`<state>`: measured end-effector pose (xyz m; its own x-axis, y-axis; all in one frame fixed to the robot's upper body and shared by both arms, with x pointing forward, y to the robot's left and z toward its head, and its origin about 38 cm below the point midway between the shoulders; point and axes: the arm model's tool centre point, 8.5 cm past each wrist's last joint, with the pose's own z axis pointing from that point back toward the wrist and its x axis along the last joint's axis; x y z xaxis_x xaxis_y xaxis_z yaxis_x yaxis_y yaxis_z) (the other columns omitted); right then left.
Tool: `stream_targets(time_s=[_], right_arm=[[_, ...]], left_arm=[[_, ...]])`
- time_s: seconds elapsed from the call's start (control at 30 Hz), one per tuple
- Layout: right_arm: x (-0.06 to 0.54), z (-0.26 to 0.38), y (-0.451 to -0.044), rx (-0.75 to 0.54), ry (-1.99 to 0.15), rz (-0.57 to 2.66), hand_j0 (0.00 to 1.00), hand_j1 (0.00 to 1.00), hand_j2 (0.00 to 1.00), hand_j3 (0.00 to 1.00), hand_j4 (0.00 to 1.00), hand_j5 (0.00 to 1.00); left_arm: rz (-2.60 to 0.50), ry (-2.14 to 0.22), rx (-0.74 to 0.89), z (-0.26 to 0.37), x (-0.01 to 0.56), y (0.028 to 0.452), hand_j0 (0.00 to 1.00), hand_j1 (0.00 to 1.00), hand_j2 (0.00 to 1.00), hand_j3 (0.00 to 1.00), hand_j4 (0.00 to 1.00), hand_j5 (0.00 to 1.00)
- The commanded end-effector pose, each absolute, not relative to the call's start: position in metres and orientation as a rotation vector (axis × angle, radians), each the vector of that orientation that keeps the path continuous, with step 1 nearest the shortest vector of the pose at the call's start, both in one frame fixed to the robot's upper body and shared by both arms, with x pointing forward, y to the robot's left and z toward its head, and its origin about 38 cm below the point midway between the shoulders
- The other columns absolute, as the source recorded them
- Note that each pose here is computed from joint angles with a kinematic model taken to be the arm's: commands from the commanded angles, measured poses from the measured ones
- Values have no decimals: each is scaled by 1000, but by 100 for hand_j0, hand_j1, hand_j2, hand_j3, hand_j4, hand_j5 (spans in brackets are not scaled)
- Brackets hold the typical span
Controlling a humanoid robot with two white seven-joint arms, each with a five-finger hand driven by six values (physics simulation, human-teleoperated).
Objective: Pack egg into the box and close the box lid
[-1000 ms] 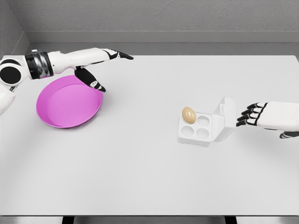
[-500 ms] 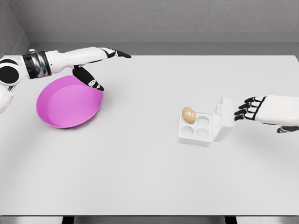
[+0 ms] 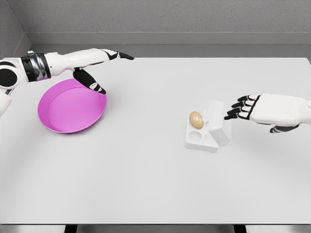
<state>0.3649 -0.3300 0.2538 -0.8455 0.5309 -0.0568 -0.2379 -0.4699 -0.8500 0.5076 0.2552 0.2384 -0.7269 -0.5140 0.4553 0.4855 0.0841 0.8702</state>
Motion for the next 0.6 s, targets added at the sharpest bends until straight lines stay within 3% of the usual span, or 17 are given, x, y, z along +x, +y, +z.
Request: stream_targets(time_s=[0.0,0.13,0.43,0.57], right_arm=[[364,240,-316,-374,-1299,2321,100,100,100,100,100,100],[368,239,-298,-344,-1345,2338,100,100,100,100,100,100],[368,237,-297,-339,-1334,2347,100,100,100,100,100,100],[385,264,-328,-479,-1336,2255,100,100,100,100,100,100]], left_arm=[[-1726,-1639,27,240,508,257,100,100,100,100,100,100],[-1727,-1638,28,240,508,257,100,100,100,100,100,100],[-1727,-1639,26,239,508,256,100,100,100,100,100,100],[-1739,-1645,14,239,506,250,100,100,100,100,100,100]])
